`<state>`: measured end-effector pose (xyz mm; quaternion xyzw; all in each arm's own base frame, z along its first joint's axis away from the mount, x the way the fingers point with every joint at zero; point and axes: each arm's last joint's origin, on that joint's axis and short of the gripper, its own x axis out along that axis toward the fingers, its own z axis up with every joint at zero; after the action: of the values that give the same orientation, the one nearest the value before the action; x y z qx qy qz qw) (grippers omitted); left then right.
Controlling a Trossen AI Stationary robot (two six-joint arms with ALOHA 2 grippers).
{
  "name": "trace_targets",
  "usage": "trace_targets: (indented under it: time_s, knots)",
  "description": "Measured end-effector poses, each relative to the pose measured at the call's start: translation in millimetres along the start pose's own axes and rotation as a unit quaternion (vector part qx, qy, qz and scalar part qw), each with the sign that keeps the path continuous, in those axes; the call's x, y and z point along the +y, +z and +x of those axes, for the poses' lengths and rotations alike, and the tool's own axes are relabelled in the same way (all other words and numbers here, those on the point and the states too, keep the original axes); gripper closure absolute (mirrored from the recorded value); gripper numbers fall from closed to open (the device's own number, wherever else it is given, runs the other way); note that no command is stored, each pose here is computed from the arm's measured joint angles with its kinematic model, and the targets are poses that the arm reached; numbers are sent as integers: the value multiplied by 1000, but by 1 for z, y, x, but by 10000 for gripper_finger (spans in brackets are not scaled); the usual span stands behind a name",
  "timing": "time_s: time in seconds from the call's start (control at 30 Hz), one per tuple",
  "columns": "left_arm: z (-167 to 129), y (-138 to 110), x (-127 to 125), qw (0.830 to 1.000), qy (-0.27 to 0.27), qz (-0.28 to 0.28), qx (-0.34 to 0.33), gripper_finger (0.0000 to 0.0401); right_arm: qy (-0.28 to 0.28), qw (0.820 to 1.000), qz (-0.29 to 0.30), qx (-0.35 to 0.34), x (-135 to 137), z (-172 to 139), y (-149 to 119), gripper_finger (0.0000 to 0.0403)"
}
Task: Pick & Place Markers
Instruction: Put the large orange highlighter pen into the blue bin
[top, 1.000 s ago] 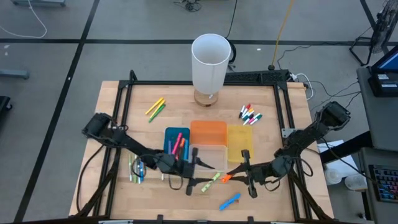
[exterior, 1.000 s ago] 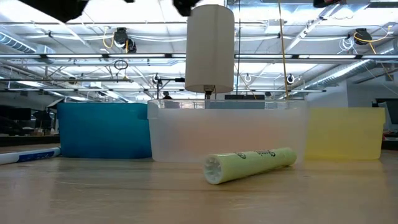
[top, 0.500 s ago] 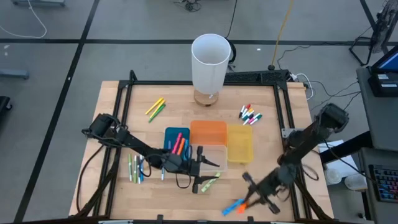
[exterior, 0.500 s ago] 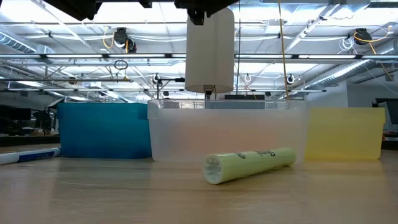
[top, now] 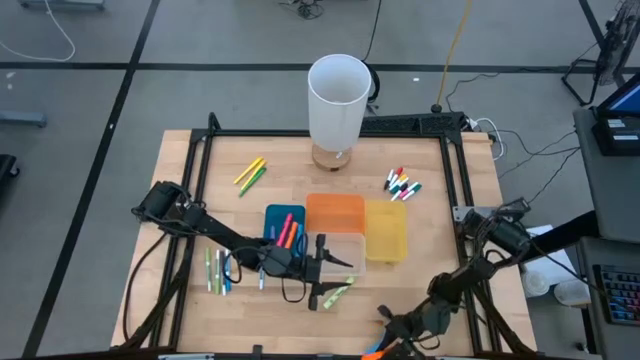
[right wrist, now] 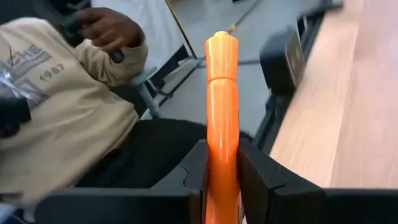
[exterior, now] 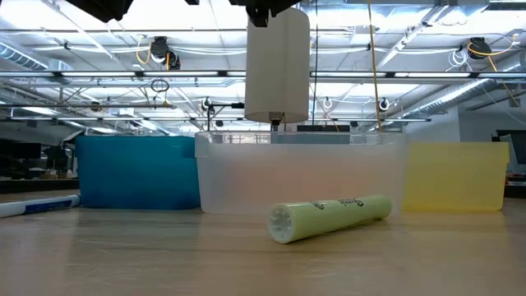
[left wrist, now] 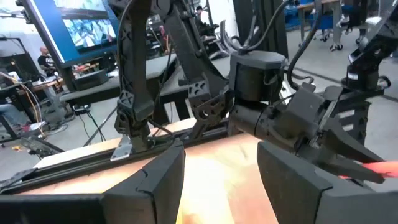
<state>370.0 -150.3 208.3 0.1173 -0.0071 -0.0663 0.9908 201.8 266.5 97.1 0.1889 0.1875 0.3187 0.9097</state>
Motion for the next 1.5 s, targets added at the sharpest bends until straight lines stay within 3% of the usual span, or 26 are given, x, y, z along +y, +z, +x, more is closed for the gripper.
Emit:
trace_targets:
  time_s: [0.13,0.33,0.6,0.87,1.13,1.33,1.5]
  knots:
    - [0,1,1,1000,1,10,2,194,-14,998,44,34,-3,1,-10,356]
    - [0,0,1,1000,3,12,4,194,-59,997,32,36,-12,0,-17,356]
    - [0,0,1,1000,4,13,7,194,-131,990,-46,-7,-23,-5,-12,356]
    - [0,-1,1,1000,3,13,9,194,-126,984,-125,-23,-32,-2,2,356]
    - [-1,-1,0,1000,2,0,10,194,-119,974,-189,-41,-11,-13,33,356]
    - [-1,0,0,1000,1,-2,4,194,-190,937,-290,-43,5,-25,67,356]
    - [-1,9,-1,999,-6,16,-44,194,-340,869,-352,-71,7,-45,96,356]
